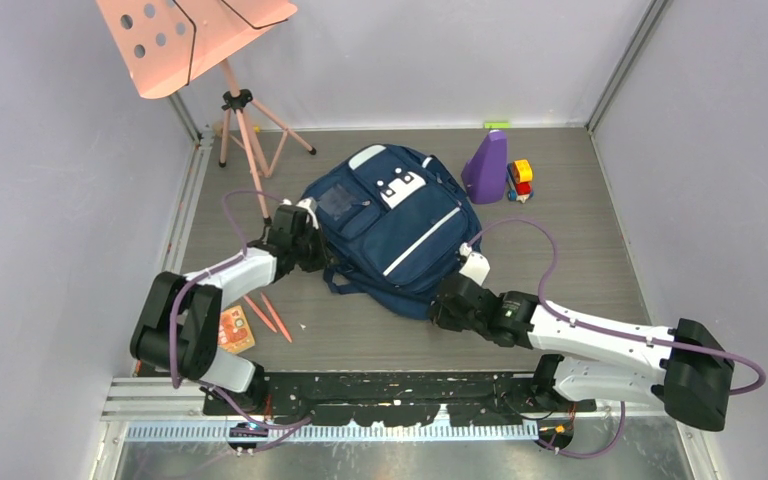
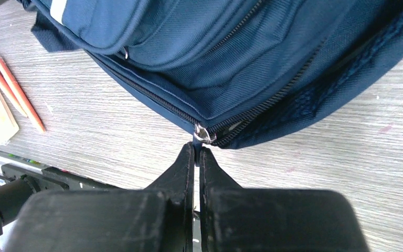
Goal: Pack the student bag
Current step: Zip the student bag at the center of the board.
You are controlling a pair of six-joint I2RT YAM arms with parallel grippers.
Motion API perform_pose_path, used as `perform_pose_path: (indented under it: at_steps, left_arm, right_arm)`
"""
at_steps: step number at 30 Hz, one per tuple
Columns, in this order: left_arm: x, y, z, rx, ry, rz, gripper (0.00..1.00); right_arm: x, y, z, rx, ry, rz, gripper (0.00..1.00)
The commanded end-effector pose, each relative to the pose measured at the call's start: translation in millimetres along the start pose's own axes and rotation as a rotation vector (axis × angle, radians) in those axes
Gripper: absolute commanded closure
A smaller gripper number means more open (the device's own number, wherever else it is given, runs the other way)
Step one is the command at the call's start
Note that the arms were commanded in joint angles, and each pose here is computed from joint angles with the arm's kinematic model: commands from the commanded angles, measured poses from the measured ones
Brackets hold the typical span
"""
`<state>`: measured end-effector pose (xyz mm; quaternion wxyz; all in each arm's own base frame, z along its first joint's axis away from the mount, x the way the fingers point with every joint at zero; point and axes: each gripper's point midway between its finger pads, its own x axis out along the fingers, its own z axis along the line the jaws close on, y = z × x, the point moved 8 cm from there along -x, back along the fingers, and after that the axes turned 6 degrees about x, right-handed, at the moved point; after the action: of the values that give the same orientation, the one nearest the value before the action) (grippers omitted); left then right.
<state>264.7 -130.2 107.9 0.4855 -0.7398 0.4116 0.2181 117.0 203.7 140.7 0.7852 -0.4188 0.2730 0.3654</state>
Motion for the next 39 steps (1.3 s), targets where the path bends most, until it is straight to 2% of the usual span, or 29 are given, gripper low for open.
perform_pose_path:
  at_steps: [1, 7, 12, 13, 15, 17, 18, 19, 21, 22, 23, 25, 27, 31, 39]
  left_arm:
    - [8, -63, 16, 0.084, -0.157, -0.224, 1.00]
    - [22, -94, 11, 0.110, -0.175, -0.271, 1.00]
    - [29, -104, 9, 0.142, -0.171, -0.261, 1.00]
    - [27, -103, 8, 0.148, -0.164, -0.259, 0.96]
    - [21, -98, 4, 0.165, -0.121, -0.249, 0.80]
    - [10, -93, 2, 0.178, -0.109, -0.259, 0.60]
    - [4, -90, 2, 0.184, -0.107, -0.267, 0.52]
    - [-3, -87, 1, 0.190, -0.106, -0.277, 0.46]
    - [-18, -79, 1, 0.200, -0.116, -0.276, 0.35]
    - [-24, -73, 1, 0.204, -0.121, -0.267, 0.33]
    - [-30, -69, 1, 0.207, -0.119, -0.269, 0.31]
    - [-40, -60, -3, 0.219, -0.110, -0.273, 0.29]
    - [-50, -51, -8, 0.234, -0.101, -0.271, 0.28]
    - [-63, -33, -19, 0.245, -0.047, -0.256, 0.27]
    - [-79, -14, -35, 0.220, 0.055, -0.271, 0.27]
  right_arm:
    - [-4, 5, -28, 0.033, 0.084, 0.006, 0.99]
    - [-4, 6, -34, 0.059, 0.065, -0.011, 0.99]
    - [-5, 2, -30, 0.045, 0.055, -0.025, 1.00]
    - [-6, 1, -28, 0.040, 0.050, -0.028, 0.99]
    - [-9, -4, -23, 0.017, 0.031, -0.037, 0.97]
    - [-13, -7, -19, -0.006, 0.020, -0.045, 0.88]
    - [-15, -9, -17, -0.019, 0.015, -0.050, 0.80]
    - [-17, -10, -18, -0.028, 0.023, -0.054, 0.76]
    - [-20, -14, -18, -0.061, 0.027, -0.061, 0.59]
    - [-23, -16, -16, -0.070, 0.021, -0.067, 0.55]
    - [-24, -17, -17, -0.097, 0.024, -0.067, 0.48]
    - [-27, -20, -15, -0.143, 0.017, -0.071, 0.40]
    - [-29, -23, -11, -0.200, 0.005, -0.071, 0.36]
    - [-33, -29, 3, -0.296, -0.034, -0.062, 0.34]
    - [-16, -25, 31, -0.302, -0.009, -0.090, 0.39]
